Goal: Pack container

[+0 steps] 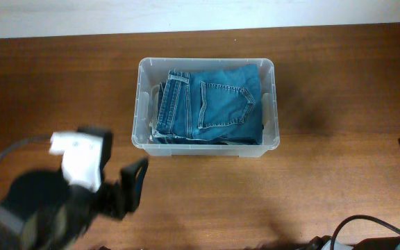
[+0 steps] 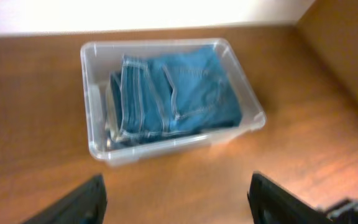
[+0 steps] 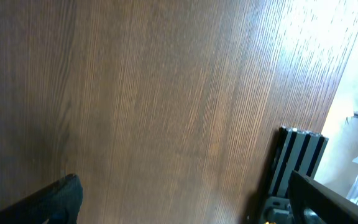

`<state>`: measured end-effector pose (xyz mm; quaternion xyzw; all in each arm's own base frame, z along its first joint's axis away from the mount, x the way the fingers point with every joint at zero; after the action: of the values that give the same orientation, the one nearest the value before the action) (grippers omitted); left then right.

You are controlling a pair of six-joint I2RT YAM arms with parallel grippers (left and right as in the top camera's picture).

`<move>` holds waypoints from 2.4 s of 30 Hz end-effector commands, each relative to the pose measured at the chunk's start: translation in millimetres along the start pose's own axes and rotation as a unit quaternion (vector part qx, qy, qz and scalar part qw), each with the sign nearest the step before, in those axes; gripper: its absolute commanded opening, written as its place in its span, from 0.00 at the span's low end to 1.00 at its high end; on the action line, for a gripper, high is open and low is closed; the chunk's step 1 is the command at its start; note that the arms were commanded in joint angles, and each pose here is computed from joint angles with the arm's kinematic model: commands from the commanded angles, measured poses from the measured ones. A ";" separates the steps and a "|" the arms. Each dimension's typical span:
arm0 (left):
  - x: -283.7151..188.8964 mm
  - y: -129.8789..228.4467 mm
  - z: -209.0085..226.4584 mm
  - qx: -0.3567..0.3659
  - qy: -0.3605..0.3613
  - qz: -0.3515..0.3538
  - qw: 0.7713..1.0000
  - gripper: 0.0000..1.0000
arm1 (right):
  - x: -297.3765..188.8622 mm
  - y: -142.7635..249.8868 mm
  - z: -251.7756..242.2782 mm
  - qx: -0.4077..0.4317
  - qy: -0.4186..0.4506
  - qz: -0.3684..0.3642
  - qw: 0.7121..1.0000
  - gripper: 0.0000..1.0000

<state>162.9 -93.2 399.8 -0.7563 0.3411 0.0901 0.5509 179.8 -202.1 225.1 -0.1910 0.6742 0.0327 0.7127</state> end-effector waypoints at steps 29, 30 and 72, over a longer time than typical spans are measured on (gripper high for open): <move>34.7 90.1 36.4 0.154 0.011 0.056 0.987 0.99 | 0.1 -0.4 -1.4 0.006 0.002 -0.001 1.000 0.98; 39.1 90.5 35.4 0.171 0.019 0.051 0.984 0.99 | 0.1 -0.3 -1.5 0.005 0.003 -0.001 1.000 0.98; 99.0 94.7 117.0 0.214 -0.040 -0.309 0.926 0.99 | 0.1 -0.3 -1.5 0.005 0.003 -0.001 1.000 0.98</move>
<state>205.4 -40.5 244.1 -0.6918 0.0761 -0.1110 0.7094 179.8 -202.0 224.9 -0.1910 0.6743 0.0330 0.7126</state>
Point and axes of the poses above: each gripper's point midway between its finger pads, its own x axis out along the fingers, its own z axis along the line the jaws close on, y = z × x, the point moved 2 cm from there along -x, back along the fingers, and after that the axes turned 9 degrees about -x, right-handed, at the moved point
